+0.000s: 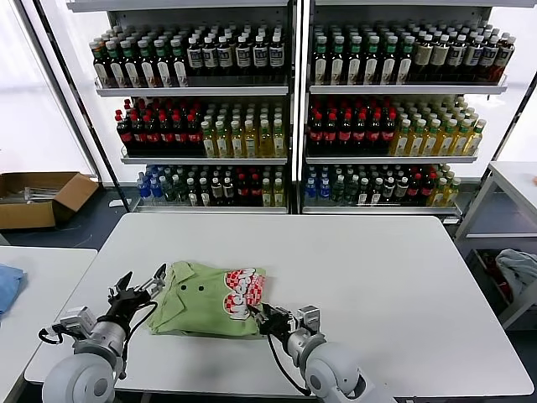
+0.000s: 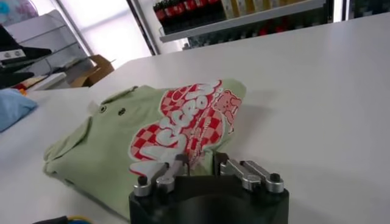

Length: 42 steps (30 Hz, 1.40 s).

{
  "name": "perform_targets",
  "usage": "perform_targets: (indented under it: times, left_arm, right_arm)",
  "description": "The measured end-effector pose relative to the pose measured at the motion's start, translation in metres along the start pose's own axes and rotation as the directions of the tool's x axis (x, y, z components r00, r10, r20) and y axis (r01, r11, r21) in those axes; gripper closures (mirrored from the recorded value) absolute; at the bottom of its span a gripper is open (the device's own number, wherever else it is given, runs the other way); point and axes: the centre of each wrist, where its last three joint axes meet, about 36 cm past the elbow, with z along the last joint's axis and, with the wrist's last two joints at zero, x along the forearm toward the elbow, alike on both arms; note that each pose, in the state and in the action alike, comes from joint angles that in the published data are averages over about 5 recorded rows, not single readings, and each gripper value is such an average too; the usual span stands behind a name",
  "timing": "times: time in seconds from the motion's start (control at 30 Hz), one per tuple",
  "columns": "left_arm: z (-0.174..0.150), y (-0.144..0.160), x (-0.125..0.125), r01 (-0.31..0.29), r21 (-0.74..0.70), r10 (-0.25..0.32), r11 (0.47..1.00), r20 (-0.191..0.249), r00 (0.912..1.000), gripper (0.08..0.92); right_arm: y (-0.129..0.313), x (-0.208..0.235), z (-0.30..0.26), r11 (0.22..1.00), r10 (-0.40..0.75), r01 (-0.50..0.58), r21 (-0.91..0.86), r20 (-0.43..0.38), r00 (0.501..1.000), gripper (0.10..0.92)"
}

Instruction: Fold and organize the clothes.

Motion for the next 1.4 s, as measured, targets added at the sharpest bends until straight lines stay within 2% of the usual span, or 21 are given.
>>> perform_targets:
  times: [0.23,0.83,0.97,1.2,1.4]
  left_arm:
    - [-0.003,0.005,0.003,0.014,-0.011,-0.014,1.000,0.010,0.9998,0.177]
    - [0.002,0.002,0.002,0.014,0.015,-0.015,1.000,0.009,0.9999,0.177]
    - [0.006,0.001,0.002,0.012,0.025,-0.012,1.000,0.002,0.9999,0.177]
    - [0.006,0.002,0.003,0.006,0.030,-0.006,1.000,0.008,1.0000,0.177]
    - [0.008,0.004,0.002,0.004,0.032,-0.004,0.999,0.004,1.0000,0.177]
  right_arm:
    - [-0.008,0.009,0.001,1.000,0.006,-0.006,0.010,-0.008,1.000,0.896]
    - [-0.081,0.103,-0.010,0.976,0.109,-0.110,0.191,0.014,0.994,0.902]
    - [-0.089,0.118,-0.010,0.966,0.125,-0.127,0.224,0.027,0.992,0.826]
    - [-0.095,0.134,-0.010,0.951,0.130,-0.141,0.276,0.057,0.990,0.619]
    - [-0.092,0.129,-0.015,0.946,0.114,-0.143,0.293,0.113,0.987,0.463]
